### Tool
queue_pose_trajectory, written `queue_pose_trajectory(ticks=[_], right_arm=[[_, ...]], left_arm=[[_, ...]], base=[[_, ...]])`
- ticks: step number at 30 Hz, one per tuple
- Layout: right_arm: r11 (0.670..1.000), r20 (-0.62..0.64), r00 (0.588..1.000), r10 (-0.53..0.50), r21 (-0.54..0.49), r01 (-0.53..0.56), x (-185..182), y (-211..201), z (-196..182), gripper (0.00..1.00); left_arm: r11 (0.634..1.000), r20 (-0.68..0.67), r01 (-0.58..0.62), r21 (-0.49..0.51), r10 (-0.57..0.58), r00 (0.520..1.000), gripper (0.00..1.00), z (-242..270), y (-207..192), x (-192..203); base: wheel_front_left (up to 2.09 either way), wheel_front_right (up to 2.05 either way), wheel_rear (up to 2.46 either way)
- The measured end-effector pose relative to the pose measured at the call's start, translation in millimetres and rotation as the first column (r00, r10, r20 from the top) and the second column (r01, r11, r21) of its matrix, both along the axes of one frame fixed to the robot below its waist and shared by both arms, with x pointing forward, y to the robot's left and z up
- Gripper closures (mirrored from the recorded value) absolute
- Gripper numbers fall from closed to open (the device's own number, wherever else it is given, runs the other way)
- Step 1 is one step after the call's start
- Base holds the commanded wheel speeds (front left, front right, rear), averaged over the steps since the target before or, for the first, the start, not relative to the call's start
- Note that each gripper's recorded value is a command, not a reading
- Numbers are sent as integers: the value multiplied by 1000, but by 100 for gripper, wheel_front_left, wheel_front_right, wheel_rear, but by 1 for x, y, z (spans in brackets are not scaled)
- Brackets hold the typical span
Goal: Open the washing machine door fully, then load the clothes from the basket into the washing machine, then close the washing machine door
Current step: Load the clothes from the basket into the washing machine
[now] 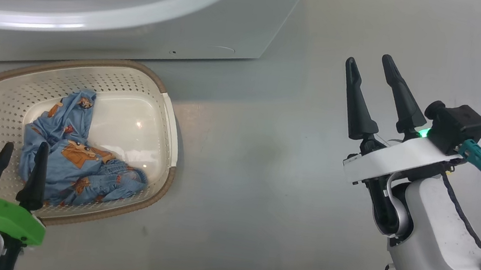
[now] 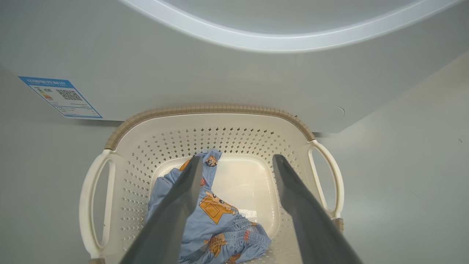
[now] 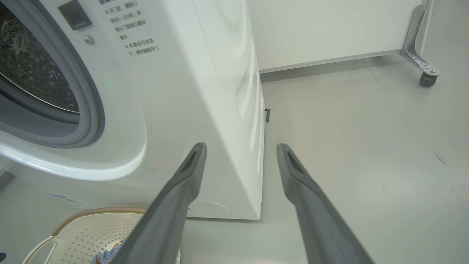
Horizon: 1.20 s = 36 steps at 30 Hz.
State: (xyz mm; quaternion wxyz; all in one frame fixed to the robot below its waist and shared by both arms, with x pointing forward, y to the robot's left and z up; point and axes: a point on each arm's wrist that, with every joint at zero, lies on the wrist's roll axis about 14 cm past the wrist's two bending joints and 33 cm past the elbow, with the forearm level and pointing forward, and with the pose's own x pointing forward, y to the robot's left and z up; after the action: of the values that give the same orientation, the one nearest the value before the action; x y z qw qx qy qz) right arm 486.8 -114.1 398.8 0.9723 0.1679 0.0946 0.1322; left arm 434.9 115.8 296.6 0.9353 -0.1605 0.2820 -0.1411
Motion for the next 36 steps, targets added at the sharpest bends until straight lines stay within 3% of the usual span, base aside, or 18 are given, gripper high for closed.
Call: queue_pose_trajectory(ticks=[18,26,36], right_arm=[[1000,-53,998,-20,-8,19,11,-5,-32,0],[999,-74,997,-37,-27,35,15,-14,-47,0],[998,-114,992,-54,-47,48,16,-22,-69,0]], left_arm=[[998,-286,65,3,-61,956,0,-89,-14,-4],[991,-408,129,22,-109,907,0,-128,-16,-11],[985,-471,169,45,-129,873,0,-162,-15,1]], base=[[0,0,0],[0,0,0],[0,0,0]])
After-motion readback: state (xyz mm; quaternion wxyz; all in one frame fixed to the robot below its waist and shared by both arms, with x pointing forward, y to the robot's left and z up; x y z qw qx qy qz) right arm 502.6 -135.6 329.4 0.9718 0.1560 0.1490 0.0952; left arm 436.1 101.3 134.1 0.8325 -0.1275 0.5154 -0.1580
